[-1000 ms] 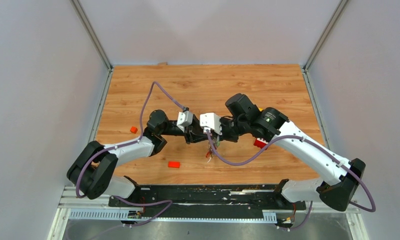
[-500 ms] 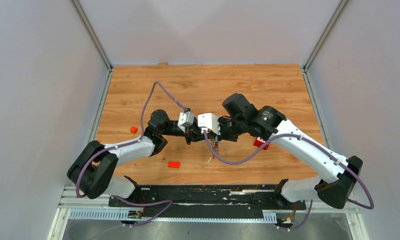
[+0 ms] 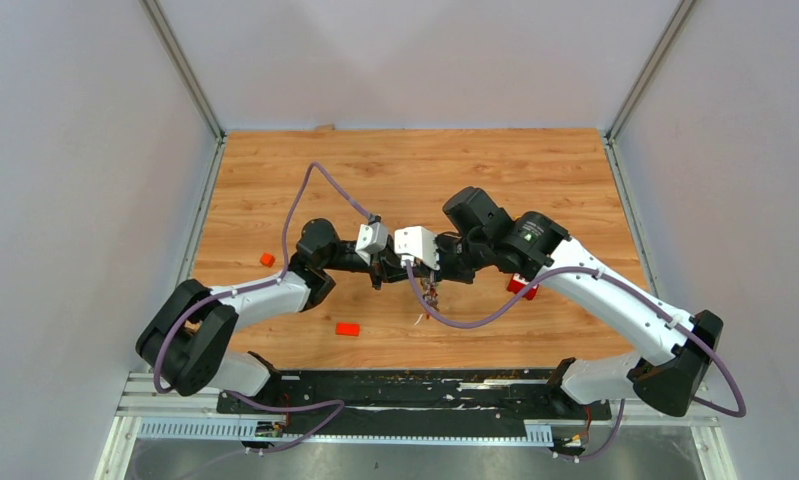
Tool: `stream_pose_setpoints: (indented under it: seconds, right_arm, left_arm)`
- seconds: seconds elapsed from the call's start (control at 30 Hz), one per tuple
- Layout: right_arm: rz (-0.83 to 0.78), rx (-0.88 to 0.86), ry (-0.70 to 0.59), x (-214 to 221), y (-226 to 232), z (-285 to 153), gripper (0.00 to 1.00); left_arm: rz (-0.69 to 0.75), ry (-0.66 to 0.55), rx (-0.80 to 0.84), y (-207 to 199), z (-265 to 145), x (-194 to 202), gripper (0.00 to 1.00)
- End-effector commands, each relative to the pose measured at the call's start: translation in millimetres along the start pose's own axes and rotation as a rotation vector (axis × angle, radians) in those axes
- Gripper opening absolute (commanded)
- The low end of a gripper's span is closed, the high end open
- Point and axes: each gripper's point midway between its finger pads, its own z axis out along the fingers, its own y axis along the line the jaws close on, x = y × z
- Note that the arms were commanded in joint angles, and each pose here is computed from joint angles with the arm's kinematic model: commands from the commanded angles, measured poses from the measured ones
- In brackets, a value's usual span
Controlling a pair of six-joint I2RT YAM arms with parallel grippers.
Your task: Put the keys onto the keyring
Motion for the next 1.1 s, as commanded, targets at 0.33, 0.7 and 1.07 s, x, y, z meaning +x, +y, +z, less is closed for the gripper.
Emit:
stream_pose_setpoints:
  seconds: [0.33, 0.7, 1.07]
  right_arm:
    - [0.027, 0.013, -0.182, -19.3, 3.3, -33.4, 0.34]
    - [0.022, -0.057, -0.241, -28.9, 13.1, -29.4, 0.29]
    - [0.046, -0.059, -0.212, -15.0, 14.7, -18.2, 0.02]
  left_arm:
    - [0.094, -0.161, 0.056, -22.4, -0.9, -44.3, 0.00]
    - [0.093, -0.161, 0.045, -22.7, -1.8, -44.9, 0.00]
    - [0.100, -0.167, 0.043, -23.1, -2.1, -46.9, 0.00]
